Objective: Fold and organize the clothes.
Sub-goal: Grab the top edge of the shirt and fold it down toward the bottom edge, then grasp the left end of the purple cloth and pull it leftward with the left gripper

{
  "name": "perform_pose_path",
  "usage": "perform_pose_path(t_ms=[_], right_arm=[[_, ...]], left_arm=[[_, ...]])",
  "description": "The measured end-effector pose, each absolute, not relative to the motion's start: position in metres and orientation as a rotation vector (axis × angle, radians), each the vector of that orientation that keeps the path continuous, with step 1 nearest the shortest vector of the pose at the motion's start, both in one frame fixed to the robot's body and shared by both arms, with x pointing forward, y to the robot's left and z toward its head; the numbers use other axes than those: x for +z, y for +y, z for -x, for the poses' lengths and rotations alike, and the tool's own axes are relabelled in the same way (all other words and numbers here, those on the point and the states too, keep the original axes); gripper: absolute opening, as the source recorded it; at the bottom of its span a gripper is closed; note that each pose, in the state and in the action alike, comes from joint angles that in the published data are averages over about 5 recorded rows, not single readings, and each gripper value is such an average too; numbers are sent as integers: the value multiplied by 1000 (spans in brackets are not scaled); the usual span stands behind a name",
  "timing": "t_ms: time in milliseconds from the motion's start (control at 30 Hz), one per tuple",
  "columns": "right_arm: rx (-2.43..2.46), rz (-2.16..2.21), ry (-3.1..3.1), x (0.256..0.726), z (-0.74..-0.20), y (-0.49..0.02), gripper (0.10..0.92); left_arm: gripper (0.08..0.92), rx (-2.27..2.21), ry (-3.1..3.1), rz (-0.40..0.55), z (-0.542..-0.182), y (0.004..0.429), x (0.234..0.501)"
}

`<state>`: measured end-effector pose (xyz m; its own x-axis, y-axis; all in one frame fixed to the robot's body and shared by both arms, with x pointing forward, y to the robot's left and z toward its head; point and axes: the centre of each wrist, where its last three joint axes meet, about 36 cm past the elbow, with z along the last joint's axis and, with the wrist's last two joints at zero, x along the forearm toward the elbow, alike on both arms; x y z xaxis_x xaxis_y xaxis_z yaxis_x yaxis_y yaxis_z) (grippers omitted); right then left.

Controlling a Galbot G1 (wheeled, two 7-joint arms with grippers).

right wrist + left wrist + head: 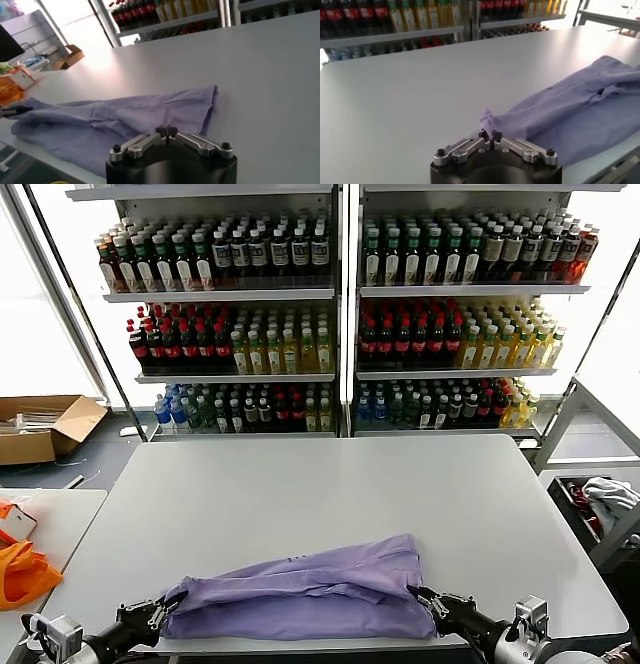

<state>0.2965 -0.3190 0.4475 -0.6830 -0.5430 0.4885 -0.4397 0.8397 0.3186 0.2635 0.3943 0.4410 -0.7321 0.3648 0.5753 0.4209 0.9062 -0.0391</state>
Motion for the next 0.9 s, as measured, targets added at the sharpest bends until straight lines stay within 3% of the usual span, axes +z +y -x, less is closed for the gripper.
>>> perform_pose_path(t_ms=[267, 467, 733, 900], right_arm=[[-200, -659, -2567, 455, -303, -323, 336], [-157, -579, -2764, 459, -312, -329, 509], [-110, -500, -2965, 453, -308, -331, 743], [-82, -465, -3016, 445, -300, -333, 818]], left_arm=[[320, -123, -2507, 537, -262, 393, 452], [493, -102, -2600, 460, -269, 394, 470], [727, -27, -2694, 186, -255, 367, 462], [813, 14, -2685, -9, -238, 342, 439]])
